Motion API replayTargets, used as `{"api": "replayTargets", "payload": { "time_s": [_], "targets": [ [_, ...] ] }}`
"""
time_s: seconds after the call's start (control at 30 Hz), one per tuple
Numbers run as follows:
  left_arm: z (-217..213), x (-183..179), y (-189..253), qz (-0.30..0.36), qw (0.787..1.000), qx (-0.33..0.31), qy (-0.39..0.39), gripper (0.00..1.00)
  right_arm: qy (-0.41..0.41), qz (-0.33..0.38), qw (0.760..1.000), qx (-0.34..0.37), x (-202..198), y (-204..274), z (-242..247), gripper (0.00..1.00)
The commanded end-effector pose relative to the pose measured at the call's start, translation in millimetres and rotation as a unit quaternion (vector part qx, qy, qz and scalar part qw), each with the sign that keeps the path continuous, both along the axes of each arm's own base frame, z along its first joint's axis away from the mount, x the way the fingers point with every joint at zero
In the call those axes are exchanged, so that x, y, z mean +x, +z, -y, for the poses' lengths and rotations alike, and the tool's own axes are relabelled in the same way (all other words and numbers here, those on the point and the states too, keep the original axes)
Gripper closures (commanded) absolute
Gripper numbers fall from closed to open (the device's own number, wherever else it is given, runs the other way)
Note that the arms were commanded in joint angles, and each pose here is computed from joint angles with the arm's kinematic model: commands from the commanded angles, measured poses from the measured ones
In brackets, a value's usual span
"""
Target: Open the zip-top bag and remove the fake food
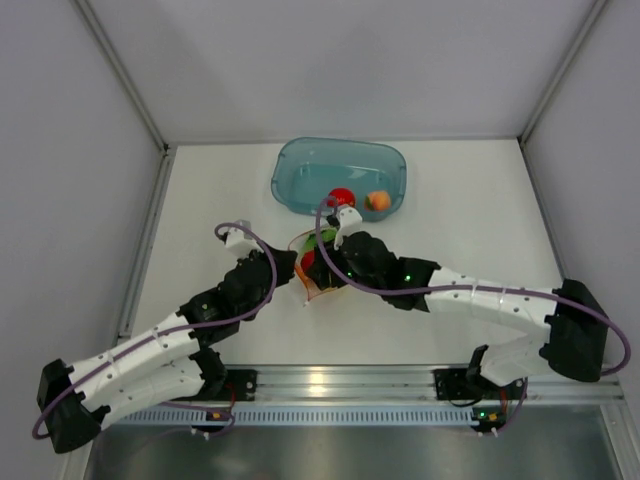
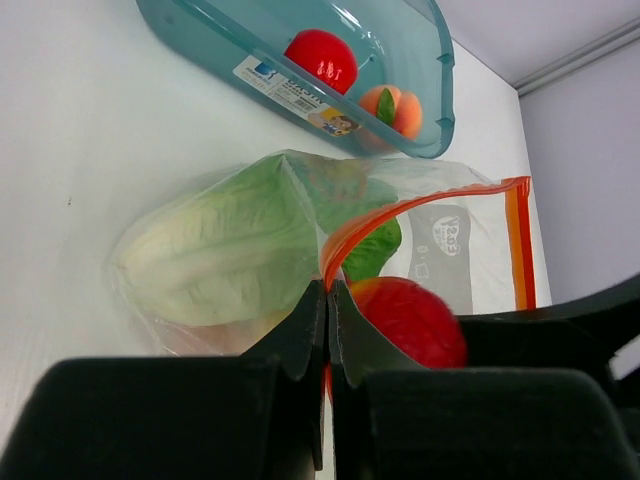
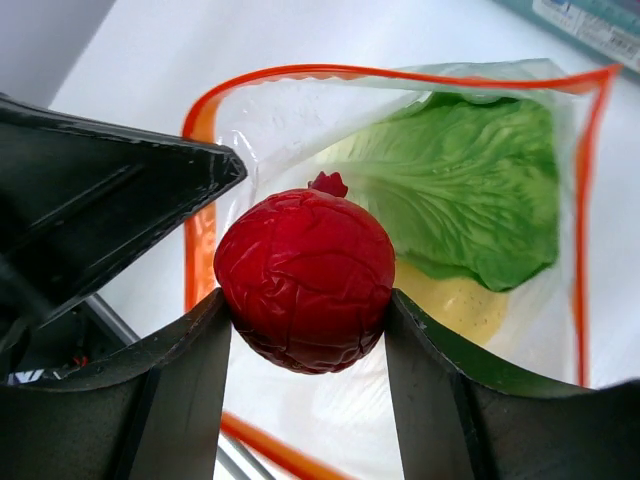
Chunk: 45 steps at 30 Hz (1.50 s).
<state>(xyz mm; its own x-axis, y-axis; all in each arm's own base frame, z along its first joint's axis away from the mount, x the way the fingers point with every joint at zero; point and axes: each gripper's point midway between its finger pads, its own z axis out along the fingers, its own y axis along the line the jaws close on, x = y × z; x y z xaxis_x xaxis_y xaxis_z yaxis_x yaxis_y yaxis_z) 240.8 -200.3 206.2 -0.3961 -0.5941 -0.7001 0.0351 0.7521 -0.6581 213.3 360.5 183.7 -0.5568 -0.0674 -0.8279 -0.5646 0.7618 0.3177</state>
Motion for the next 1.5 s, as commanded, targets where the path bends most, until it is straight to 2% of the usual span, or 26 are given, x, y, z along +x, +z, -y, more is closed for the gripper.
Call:
{"api": "replayTargets", "payload": {
  "time_s": [0.0, 0.1, 0.23, 0.33, 0.37, 0.43, 0.47, 0.53, 0.57, 0.63, 0.67, 0.73, 0.77, 0.83, 0.87, 0.93, 0.97, 1.03, 1.07, 1.1, 1.2, 1.33, 1.37, 1.43, 1.47],
  "targets": [
    [-1, 3, 3, 0.009, 1.0, -0.006, 0.01, 1.0, 0.022, 0.037, 0.999, 0.022, -10, 40, 7, 0.57],
    [-4, 4, -1, 0.005, 1.0, 0.005, 0.018, 1.0, 0.053, 0.071, 0.995, 0.053, -19, 80, 12, 0.57],
    [-10, 6, -5, -0.005, 0.999, 0.022, 0.032, 1.0, 0.05, 0.115, 0.988, 0.088, -7, 144, 38, 0.57],
    [-15, 6, -7, -0.007, 0.999, 0.029, 0.042, 1.0, 0.017, 0.139, 0.985, 0.102, 28, 185, 70, 0.57],
    [-16, 6, -6, -0.005, 0.999, 0.029, 0.044, 1.0, -0.029, 0.135, 0.987, 0.078, 59, 179, 90, 0.57],
    [-19, 8, -4, -0.001, 0.998, 0.035, 0.051, 1.0, -0.078, 0.153, 0.984, 0.057, 94, 188, 112, 0.57],
    [-22, 8, -4, -0.004, 0.998, 0.045, 0.054, 1.0, -0.12, 0.145, 0.981, 0.038, 129, 175, 129, 0.57],
    [-21, 10, 2, -0.002, 0.997, 0.057, 0.053, 1.0, -0.145, 0.142, 0.978, 0.036, 163, 175, 141, 0.57],
    [-20, 11, 3, -0.002, 0.997, 0.061, 0.048, 1.0, -0.162, 0.117, 0.98, 0.018, 195, 149, 150, 0.56],
    [-16, 12, 9, 0.002, 0.997, 0.068, 0.038, 1.0, -0.175, 0.121, 0.977, 0.015, 226, 151, 154, 0.56],
    [-14, 12, 10, 0.003, 0.997, 0.074, 0.032, 1.0, -0.183, 0.099, 0.978, -0.005, 250, 122, 155, 0.56],
    [-10, 13, 13, 0.005, 0.997, 0.079, 0.022, 1.0, -0.188, 0.104, 0.976, -0.015, 276, 120, 153, 0.55],
    [-9, 14, 13, 0.006, 0.996, 0.086, 0.016, 1.0, -0.193, 0.084, 0.977, -0.034, 294, 90, 152, 0.54],
    [-6, 13, 13, 0.004, 0.996, 0.088, 0.005, 1.0, -0.192, 0.085, 0.977, -0.039, 314, 87, 147, 0.53],
    [-5, 13, 13, 0.004, 0.996, 0.09, 0.002, 1.0, -0.193, 0.064, 0.978, -0.053, 326, 59, 145, 0.52],
    [-3, 11, 14, 0.004, 0.996, 0.087, -0.008, 1.0, -0.19, 0.052, 0.978, -0.064, 339, 45, 141, 0.45],
    [-1, 11, 13, 0.004, 0.996, 0.088, -0.014, 1.0, -0.188, 0.05, 0.979, -0.066, 342, 43, 139, 0.38],
    [6, 8, 16, 0.004, 0.995, 0.089, -0.035, 1.0, -0.185, 0.051, 0.979, -0.066, 344, 46, 137, 0.3],
    [8, 7, 17, 0.006, 0.995, 0.094, -0.045, 1.0, -0.185, 0.051, 0.979, -0.064, 344, 47, 137, 0.1],
    [9, 7, 17, 0.006, 0.994, 0.094, -0.048, 1.0, -0.181, 0.053, 0.98, -0.066, 342, 50, 137, 0.01],
    [14, 5, 19, 0.004, 0.995, 0.085, -0.059, 1.0, -0.185, 0.055, 0.978, -0.074, 334, 60, 143, 0.0],
    [16, 4, 29, 0.01, 0.996, 0.069, -0.061, 1.0, -0.188, 0.056, 0.979, -0.051, 305, 87, 151, 0.01],
    [16, 4, 32, 0.011, 0.996, 0.066, -0.061, 1.0, -0.162, 0.06, 0.985, -0.01, 283, 116, 144, 0.01],
    [18, 5, 39, 0.014, 0.996, 0.056, -0.061, 1.0, -0.101, 0.024, 0.992, 0.072, 252, 111, 125, 0.01],
    [20, 5, 43, 0.015, 0.997, 0.049, -0.062, 1.0, -0.048, 0.03, 0.989, 0.133, 222, 143, 123, 0.03]
  ]
}}
